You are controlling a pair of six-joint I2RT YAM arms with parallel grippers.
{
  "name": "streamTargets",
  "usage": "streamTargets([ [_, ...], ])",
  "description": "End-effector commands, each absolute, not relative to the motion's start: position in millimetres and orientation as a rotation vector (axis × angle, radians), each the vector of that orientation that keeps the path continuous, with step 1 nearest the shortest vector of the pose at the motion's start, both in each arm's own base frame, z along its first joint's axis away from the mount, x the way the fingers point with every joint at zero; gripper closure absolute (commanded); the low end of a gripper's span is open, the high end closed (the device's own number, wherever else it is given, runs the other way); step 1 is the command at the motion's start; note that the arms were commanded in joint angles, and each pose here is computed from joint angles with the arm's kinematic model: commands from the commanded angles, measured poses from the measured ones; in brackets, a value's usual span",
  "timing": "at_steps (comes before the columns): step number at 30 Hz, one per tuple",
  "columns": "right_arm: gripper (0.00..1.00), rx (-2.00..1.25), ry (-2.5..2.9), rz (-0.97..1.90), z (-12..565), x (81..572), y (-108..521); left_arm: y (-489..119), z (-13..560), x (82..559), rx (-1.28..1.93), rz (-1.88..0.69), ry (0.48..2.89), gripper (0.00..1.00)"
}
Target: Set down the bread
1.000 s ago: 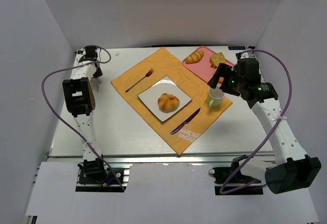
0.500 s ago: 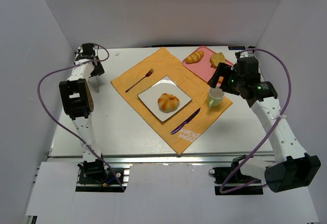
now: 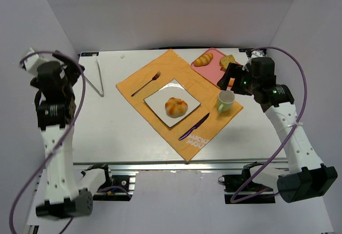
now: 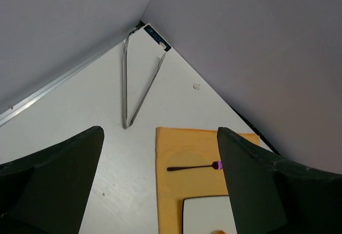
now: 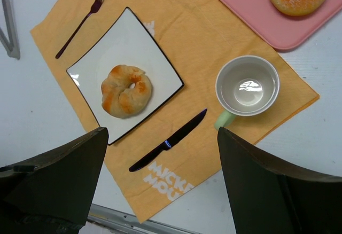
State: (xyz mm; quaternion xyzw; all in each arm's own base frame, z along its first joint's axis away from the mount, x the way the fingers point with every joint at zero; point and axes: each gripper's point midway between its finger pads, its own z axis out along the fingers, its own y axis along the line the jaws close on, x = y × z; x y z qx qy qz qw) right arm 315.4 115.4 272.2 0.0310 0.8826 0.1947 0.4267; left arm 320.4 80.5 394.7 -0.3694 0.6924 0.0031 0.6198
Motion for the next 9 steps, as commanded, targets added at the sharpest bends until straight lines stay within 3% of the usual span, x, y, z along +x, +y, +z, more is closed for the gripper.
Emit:
streamTargets([
  [1, 0.11, -0.021, 2.136, 0.548, 299, 319, 127, 74, 347, 281, -0.972, 0.004, 1.683, 0.02],
  [5, 0.11, -0.115, 2.082, 0.627, 299, 315, 140, 68, 345, 243, -0.984, -0.016, 1.681, 0.02],
  [9, 0.11, -0.385, 1.965, 0.853, 325, 308, 182, 65, 330, 238, -0.983, 0.005, 1.761, 0.02],
])
